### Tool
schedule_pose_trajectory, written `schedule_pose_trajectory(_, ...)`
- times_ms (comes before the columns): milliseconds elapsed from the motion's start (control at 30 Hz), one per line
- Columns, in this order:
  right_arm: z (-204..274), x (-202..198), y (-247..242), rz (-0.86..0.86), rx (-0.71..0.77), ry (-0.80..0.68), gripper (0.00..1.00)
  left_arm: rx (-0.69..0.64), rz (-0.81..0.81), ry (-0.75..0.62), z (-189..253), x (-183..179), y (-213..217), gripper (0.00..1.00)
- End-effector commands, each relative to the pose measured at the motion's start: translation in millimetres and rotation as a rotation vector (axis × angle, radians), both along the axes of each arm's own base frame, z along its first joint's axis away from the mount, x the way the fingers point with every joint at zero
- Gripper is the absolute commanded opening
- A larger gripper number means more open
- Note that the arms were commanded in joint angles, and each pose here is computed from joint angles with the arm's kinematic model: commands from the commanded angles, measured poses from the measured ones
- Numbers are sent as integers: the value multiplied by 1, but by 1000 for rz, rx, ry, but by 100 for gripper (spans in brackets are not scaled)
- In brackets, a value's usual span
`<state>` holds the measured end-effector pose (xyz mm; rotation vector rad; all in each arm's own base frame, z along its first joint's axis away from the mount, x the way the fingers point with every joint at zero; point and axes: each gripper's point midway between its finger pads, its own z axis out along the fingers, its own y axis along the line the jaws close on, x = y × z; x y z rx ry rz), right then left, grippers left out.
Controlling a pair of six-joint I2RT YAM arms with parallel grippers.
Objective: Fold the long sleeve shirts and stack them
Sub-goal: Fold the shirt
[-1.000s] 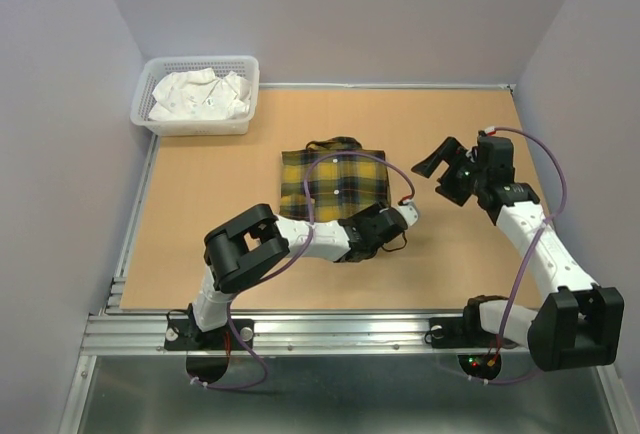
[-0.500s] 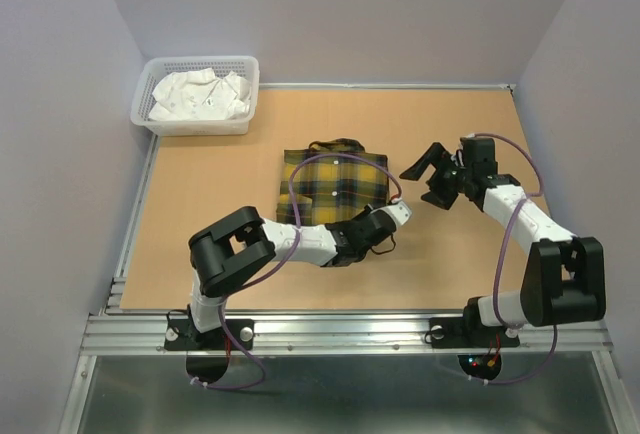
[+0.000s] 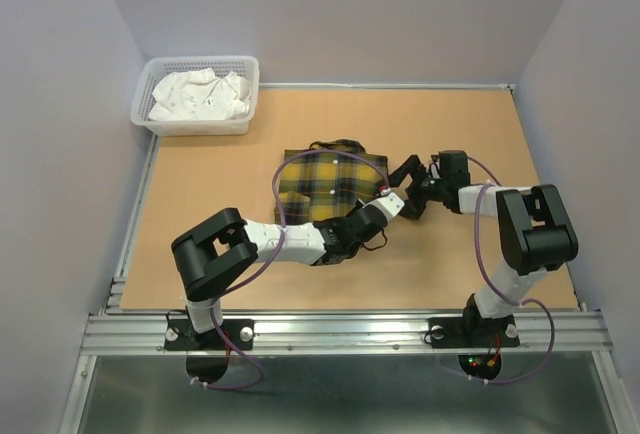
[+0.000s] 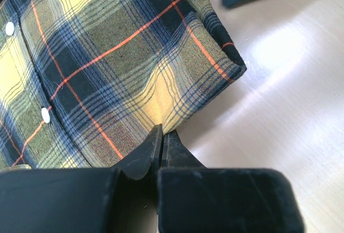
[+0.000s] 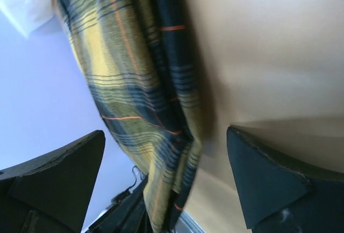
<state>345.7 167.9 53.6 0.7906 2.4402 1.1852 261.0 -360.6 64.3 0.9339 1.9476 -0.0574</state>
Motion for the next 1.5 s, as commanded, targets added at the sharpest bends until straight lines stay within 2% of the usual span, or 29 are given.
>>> schedule_pose_trajectory(0,-14,6,31,71,63,-27,100,-105,22,-30,28,3,-6,0)
schedule_pose_trajectory(100,-30,1,52,135,89,3,100,-118,17,-29,30,4,-8,0)
schedule_pose_trajectory(333,-40,-2,93,265,115,-34,100,-117,3,-46,37,6,-12,0)
schedule_pose_trajectory(433,-39,2,98,291,107,-64,94,-109,-2,-47,37,6,-11,0)
schedule_pose_trajectory(467,-39,4,99,293,103,-70,87,-111,-6,-46,37,5,-12,0)
schedule_pose_trajectory(533,-40,5,100,306,98,-82,80,-114,-20,-31,35,2,-13,0)
schedule_pose_trajectory(567,-41,6,100,310,96,-86,68,-116,-24,-24,35,1,-14,0)
schedule_pose_trajectory(633,-41,6,100,324,93,-96,54,-123,-20,-11,35,-1,-15,2)
schedule_pose_trajectory(667,-42,6,101,330,89,-101,38,-131,-14,-8,37,-1,-16,5)
schedule_pose_trajectory(767,-42,6,98,355,65,-121,17,-145,-27,7,44,-4,-17,18)
schedule_pose_trajectory(800,-41,8,99,363,54,-132,13,-133,-38,24,45,-7,-17,26)
schedule_pose_trajectory(867,-41,7,96,389,20,-152,9,-157,-41,26,57,-7,-19,36)
schedule_pose_trajectory(900,-40,7,95,395,15,-159,8,-173,-43,20,65,-7,-18,45)
schedule_pose_trajectory(933,-38,8,95,409,8,-176,6,-191,-38,25,70,-7,-17,50)
schedule_pose_trajectory(1000,-37,9,93,421,2,-186,5,-224,-19,37,81,1,-8,60)
schedule_pose_trajectory(1067,-37,10,91,442,-5,-193,1,-270,11,61,87,5,1,67)
schedule_pose_trajectory(1133,-38,8,86,469,-9,-195,1,-318,32,84,98,16,19,78)
schedule_pose_trajectory(1233,-37,10,78,509,-16,-197,0,-356,99,119,108,33,52,88)
schedule_pose_trajectory(1333,-33,16,65,540,-52,-217,1,-381,175,120,114,44,87,96)
schedule_pose_trajectory(1433,-20,30,50,564,-114,-249,1,-389,357,112,114,67,146,98)
schedule_pose_trajectory(1467,-23,23,42,608,-154,-229,1,-390,453,105,112,81,178,99)
